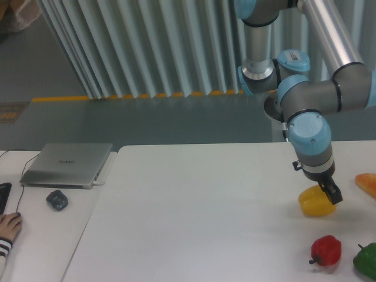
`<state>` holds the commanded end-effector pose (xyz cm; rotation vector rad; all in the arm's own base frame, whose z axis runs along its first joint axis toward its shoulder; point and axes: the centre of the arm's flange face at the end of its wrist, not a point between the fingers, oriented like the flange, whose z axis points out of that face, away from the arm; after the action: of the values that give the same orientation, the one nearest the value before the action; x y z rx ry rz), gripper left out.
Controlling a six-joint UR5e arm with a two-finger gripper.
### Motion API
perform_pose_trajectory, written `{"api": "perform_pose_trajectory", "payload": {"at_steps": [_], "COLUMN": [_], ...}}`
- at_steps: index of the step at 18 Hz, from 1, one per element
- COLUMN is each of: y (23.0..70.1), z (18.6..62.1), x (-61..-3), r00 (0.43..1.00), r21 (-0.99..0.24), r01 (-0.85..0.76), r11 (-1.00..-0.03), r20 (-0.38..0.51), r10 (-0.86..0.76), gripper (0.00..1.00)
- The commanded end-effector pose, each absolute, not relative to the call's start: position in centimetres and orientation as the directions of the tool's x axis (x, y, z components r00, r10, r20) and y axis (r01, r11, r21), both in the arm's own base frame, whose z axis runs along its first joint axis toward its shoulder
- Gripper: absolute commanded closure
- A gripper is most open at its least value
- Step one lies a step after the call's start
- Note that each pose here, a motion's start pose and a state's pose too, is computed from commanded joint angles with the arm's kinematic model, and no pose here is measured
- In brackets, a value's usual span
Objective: Place the yellow pepper in a basket
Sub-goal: 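Close the gripper around the yellow pepper's top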
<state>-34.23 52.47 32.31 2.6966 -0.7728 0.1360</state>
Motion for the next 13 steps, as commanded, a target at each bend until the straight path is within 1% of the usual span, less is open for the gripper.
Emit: {"api": "perform_pose_trajectory", "payload": {"at_steps": [3, 7, 13], "y": [52.4, 52.4, 53.0], "z": [31.8, 29.5, 28.1], "x": [-34.1, -33.4, -34.0], "r00": [0.844, 0.837, 0.839], "r21": [0.294, 0.336, 0.336], "r01": [-0.537, -0.547, -0.543], "r11": [-0.791, -0.767, -0.769], "r20": [0.191, 0.209, 0.189], "r10": [-0.502, -0.506, -0.51], "gripper": [0.0, 0.0, 0.0]}}
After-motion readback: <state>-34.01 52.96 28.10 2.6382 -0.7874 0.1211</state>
